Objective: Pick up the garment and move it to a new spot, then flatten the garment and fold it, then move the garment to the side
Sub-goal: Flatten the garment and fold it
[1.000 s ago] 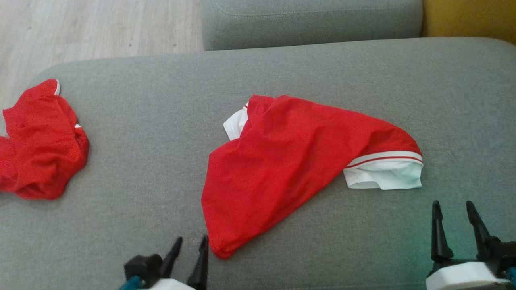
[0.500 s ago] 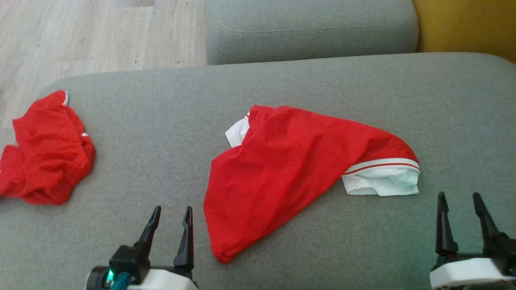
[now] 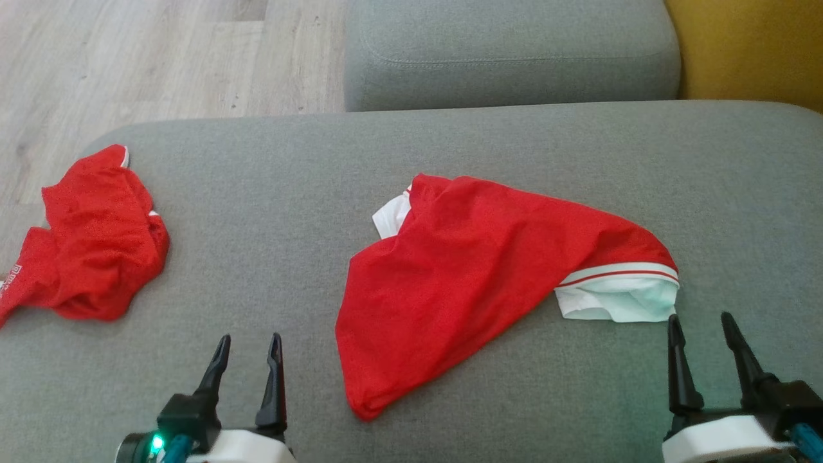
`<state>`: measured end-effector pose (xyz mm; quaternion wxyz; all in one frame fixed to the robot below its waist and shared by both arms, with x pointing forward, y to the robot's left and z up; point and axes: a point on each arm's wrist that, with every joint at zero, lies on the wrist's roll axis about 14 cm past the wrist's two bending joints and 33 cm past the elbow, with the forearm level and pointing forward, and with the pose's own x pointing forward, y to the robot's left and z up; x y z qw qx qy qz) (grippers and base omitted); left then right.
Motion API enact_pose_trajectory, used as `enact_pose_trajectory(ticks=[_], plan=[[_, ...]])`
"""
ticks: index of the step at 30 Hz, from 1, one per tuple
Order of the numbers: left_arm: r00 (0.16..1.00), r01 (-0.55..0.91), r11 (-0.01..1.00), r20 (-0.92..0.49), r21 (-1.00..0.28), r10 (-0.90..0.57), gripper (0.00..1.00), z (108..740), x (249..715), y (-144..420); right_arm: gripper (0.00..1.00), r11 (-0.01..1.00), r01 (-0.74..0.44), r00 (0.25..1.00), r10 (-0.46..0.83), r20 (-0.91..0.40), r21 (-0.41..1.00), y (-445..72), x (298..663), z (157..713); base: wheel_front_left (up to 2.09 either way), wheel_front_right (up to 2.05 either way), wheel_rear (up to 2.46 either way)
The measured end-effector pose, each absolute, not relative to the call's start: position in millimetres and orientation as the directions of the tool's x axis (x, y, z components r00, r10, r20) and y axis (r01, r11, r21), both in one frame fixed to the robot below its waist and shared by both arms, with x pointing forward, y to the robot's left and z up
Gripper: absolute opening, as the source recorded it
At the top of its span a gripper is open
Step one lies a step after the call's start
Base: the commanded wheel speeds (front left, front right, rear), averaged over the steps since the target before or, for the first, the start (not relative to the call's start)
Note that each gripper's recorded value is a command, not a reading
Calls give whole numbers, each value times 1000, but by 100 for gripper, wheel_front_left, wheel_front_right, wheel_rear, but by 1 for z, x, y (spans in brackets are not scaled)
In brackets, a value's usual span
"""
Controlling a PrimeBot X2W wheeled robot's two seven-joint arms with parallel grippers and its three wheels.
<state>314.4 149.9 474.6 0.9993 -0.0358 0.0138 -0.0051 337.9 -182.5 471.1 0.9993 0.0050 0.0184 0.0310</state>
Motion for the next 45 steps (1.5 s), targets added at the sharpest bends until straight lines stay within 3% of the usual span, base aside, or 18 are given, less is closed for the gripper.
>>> enact_pose_trajectory(ticks=[13, 21, 27, 36, 45], plan=[[999, 9, 997, -41, -76, -12, 100, 470, 313, 152, 100, 998, -66, 996, 67, -66, 15, -181, 335, 462, 0, 0, 0], [949, 144, 967, -247, -209, -194, 100, 416, 289, 105, 100, 999, -38, 993, 40, -108, 14, -190, 330, 449, 0, 0, 0], [881, 193, 947, -379, -257, -282, 100, 393, 279, 86, 100, 999, -34, 975, 31, -221, -9, -194, 326, 421, 0, 0, 0], [833, 234, 933, -439, -273, -338, 100, 382, 293, 70, 100, 999, -17, 962, 4, -273, -44, -210, 362, 423, 0, 0, 0], [800, 244, 918, -471, -311, -372, 98, 373, 302, 59, 100, 999, -4, 940, -8, -342, -36, -219, 372, 407, 0, 0, 0]])
